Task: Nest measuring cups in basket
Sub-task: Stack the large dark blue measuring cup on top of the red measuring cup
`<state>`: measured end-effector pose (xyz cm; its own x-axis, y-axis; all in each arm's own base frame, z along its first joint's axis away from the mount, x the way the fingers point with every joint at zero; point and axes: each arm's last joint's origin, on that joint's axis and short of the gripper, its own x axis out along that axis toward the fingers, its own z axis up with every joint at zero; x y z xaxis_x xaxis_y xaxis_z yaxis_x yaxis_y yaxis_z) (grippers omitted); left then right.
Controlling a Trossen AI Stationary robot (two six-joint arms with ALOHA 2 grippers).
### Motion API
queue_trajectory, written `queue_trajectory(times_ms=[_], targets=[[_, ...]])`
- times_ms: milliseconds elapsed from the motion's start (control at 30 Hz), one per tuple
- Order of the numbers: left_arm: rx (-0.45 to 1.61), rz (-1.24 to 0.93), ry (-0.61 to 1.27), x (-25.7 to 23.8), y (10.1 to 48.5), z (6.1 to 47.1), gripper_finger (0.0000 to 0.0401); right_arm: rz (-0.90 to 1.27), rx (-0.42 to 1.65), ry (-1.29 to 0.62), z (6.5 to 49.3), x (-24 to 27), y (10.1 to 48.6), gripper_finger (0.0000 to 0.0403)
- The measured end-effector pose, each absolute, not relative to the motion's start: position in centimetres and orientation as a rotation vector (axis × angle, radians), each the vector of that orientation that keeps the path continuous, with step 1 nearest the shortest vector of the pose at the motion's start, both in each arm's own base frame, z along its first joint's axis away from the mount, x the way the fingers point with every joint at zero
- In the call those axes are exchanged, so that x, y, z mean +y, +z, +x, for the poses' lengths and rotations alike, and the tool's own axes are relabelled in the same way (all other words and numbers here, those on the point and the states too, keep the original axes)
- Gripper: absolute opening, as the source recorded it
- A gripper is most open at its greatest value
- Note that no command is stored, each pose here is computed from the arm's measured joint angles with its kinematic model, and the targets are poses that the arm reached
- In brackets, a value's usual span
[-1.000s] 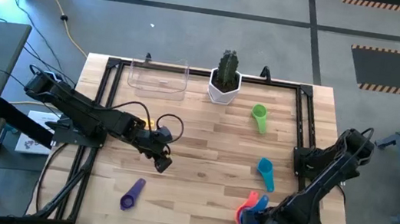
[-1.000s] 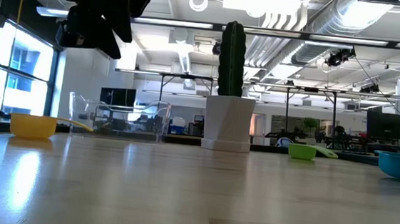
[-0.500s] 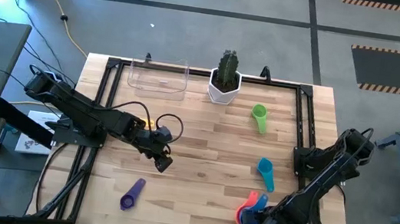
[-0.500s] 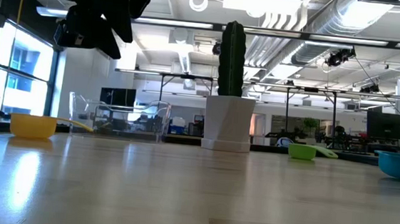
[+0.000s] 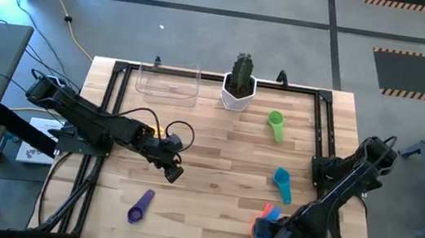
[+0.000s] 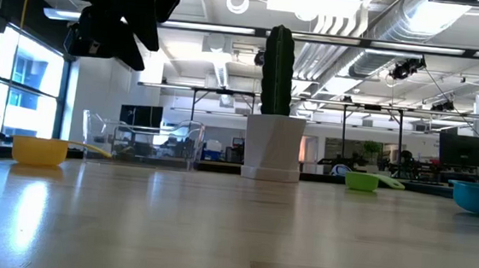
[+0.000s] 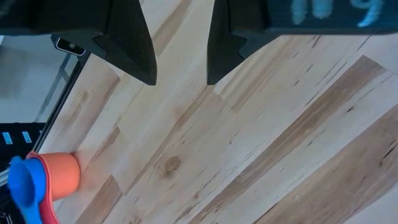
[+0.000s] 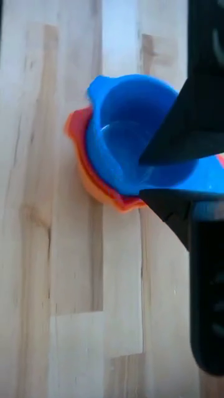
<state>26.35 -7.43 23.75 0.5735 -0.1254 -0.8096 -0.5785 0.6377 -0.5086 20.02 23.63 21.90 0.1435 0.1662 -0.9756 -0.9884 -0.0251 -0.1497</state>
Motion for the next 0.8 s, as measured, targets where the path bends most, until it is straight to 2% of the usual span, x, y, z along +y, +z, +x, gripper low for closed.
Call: queue_trajectory(times_ms=[233,400,600,800], targets=[[0.945,-0.861,0.308,-7.4,23.8,26.4,0.0131,-1.193,0.985,1.131,20.2,23.4,21.9,0.0079],[0.945,-0.861,0.308,-7.4,23.8,26.4,0.0131,-1.113,1.063,0.979,20.3,23.1,21.9,0.008],[0.946,-0.857,0.305,-7.4,23.8,26.4,0.0131,-0.899,1.244,0.741,19.8,22.5,21.7,0.008],[0.948,-0.829,0.29,-7.4,23.8,26.4,0.0131,-0.552,1.427,0.531,19.1,22.4,21.7,0.008]])
